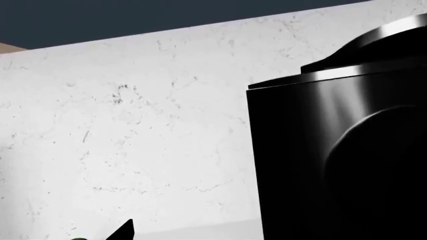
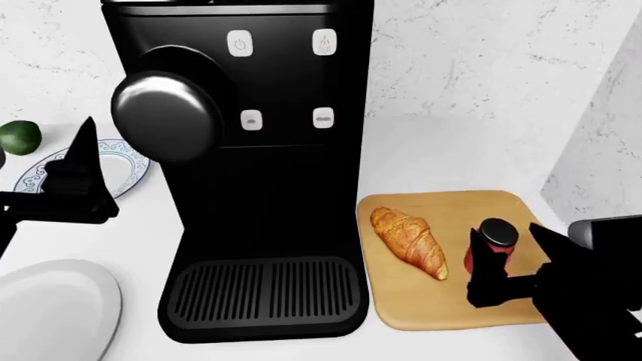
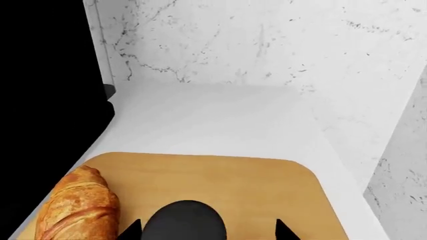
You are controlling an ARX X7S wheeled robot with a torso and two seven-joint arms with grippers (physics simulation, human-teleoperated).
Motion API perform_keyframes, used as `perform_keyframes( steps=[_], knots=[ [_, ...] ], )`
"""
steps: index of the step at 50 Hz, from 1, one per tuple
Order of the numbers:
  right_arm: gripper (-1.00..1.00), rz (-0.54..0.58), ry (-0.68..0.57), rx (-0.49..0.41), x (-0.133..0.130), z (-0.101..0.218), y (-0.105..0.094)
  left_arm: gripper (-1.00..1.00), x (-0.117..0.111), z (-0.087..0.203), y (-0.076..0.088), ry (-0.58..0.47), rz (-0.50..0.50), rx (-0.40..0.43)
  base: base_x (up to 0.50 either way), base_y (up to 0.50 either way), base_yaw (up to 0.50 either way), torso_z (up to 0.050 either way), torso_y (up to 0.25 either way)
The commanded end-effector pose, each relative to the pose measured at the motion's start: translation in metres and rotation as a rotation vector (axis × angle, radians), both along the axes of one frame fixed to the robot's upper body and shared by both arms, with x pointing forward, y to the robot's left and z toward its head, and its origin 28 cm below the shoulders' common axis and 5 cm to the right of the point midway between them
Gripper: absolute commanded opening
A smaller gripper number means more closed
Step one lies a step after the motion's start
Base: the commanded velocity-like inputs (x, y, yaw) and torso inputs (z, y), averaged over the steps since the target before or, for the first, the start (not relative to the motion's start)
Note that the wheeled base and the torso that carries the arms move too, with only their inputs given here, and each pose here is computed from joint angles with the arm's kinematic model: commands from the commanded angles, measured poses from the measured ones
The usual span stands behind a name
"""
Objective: From the different types of pastries on the counter, select a croissant and place it on the cutting board. Then retrieve a jar of jam from the cabinet and place it alongside the croissant on the cutting board.
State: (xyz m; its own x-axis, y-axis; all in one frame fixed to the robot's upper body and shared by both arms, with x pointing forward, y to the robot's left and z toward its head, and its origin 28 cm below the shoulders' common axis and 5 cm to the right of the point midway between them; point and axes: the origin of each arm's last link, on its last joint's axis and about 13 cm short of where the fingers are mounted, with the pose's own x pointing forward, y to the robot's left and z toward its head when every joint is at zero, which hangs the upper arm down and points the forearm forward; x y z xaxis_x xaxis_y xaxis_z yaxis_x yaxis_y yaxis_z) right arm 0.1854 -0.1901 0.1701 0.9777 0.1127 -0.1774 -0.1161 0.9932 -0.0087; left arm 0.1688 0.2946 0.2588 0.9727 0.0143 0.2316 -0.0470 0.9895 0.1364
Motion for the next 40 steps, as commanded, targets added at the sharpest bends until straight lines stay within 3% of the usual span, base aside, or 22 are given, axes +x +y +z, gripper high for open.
perform_keyframes(
  steps=[1, 12, 28, 40],
  knots=[
    [1.0, 0.002, -0.008, -0.007, -0.001, 0.002, -0.001, 1.0, 0.0, 0.002, 0.0, -0.003, 0.0, 0.0, 0.0, 0.0, 0.0, 0.0, 0.0],
    [1.0, 0.003, -0.043, -0.016, -0.002, 0.021, -0.003, 1.0, -0.001, 0.003, -0.001, -0.007, -0.002, 0.0, 0.0, 0.0, 0.0, 0.0, 0.0],
    [1.0, -0.009, -0.25, -0.05, -0.015, 0.109, -0.009, 1.0, -0.003, -0.002, 0.0, -0.004, 0.005, 0.003, 0.0, 0.0, 0.0, 0.0, 0.0],
    [1.0, -0.103, -0.373, -0.047, -0.038, 0.142, -0.027, 1.0, -0.009, -0.003, -0.002, -0.031, 0.025, 0.007, 0.0, 0.0, 0.0, 0.0, 0.0]
  ],
)
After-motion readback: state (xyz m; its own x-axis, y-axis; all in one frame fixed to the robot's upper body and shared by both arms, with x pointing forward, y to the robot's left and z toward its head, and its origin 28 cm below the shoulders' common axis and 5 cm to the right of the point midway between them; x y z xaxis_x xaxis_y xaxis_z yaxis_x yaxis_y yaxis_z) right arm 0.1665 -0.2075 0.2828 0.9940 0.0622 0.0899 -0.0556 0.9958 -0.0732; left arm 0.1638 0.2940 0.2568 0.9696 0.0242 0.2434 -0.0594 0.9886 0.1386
